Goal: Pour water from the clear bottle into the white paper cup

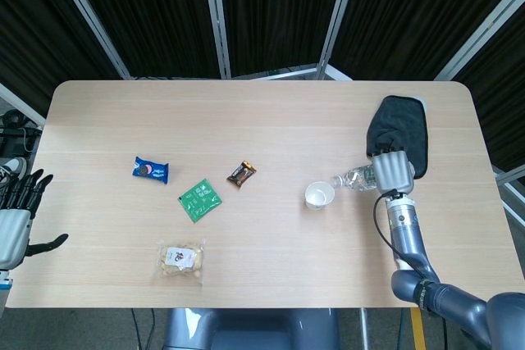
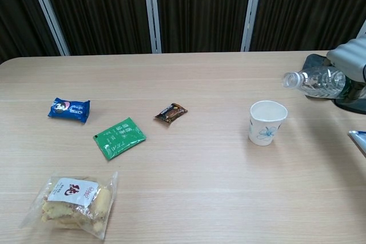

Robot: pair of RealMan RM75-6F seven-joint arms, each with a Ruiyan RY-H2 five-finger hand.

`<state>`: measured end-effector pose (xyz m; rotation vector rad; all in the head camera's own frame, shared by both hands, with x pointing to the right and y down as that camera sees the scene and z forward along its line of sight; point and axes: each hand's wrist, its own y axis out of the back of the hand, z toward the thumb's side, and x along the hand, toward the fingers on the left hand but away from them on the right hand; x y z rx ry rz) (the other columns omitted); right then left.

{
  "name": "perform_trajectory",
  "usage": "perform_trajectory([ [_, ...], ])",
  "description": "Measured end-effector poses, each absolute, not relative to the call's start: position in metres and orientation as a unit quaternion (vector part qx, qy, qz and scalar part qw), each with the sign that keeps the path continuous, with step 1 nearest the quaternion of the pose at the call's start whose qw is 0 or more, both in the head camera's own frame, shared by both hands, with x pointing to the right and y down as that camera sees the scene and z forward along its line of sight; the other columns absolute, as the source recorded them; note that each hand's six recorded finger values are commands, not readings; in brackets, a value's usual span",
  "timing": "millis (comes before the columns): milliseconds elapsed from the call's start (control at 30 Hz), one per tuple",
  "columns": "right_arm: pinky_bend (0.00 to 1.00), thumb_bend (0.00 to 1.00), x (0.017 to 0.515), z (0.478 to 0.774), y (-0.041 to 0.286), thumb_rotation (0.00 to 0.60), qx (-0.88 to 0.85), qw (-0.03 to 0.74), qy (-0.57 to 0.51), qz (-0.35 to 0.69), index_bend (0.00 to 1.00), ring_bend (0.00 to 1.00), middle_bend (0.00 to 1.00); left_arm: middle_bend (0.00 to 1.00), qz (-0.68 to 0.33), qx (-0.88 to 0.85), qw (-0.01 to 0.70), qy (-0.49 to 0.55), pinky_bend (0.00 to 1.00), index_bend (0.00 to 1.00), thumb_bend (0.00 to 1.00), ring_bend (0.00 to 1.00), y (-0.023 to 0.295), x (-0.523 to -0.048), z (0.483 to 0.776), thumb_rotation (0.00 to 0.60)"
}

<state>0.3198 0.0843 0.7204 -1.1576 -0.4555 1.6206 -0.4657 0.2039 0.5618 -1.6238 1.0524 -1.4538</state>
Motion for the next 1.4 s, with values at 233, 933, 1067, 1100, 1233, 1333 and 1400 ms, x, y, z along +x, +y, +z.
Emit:
perform_trajectory([
  [233,0.5,0.64,0.318,0.718,0.083,0.6,-0.466,0.539,-0.183,0.678,0.59,0.54,0.66,0.0,-0.564,-0.627,0.352,0.406,0.0,0.0,0.0,0.0,0.204,-0.466,0.562,0.6],
  [933,0.5,0.64,0.305,0.712,0.087,0.6,-0.432,0.591,-0.161,0.662,0.59,0.54,0.66,0.0,-0.567,-0.626,0.351,0.406,0.0,0.0,0.0,0.0,0.203,-0.467,0.562,0.6],
  [1067,0.5,0.64,0.304,0.712,0.087,0.6,-0.424,0.601,-0.154,0.659,0.59,0.55,0.66,0.0,-0.567,-0.626,0.35,0.406,0.0,0.0,0.0,0.0,0.203,-0.467,0.562,0.6],
  [1100,0.5,0.64,0.304,0.712,0.087,0.6,-0.422,0.603,-0.153,0.659,0.59,0.55,0.66,0.0,-0.567,-0.626,0.35,0.406,0.0,0.0,0.0,0.0,0.203,-0.467,0.562,0.6],
  [1233,0.5,0.64,0.305,0.712,0.085,0.6,-0.415,0.607,-0.153,0.66,0.59,0.55,0.66,0.0,-0.567,-0.626,0.349,0.406,0.0,0.0,0.0,0.0,0.203,-0.467,0.562,0.6],
  [1333,0.5,0.65,0.308,0.713,0.084,0.6,-0.411,0.607,-0.152,0.663,0.59,0.55,0.66,0.0,-0.567,-0.626,0.349,0.406,0.0,0.0,0.0,0.0,0.203,-0.467,0.562,0.6],
  [1400,0.5,0.64,0.309,0.713,0.084,0.6,-0.408,0.607,-0.15,0.665,0.59,0.55,0.66,0.0,-0.568,-0.625,0.35,0.406,0.0,0.0,0.0,0.0,0.203,-0.467,0.562,0.6],
])
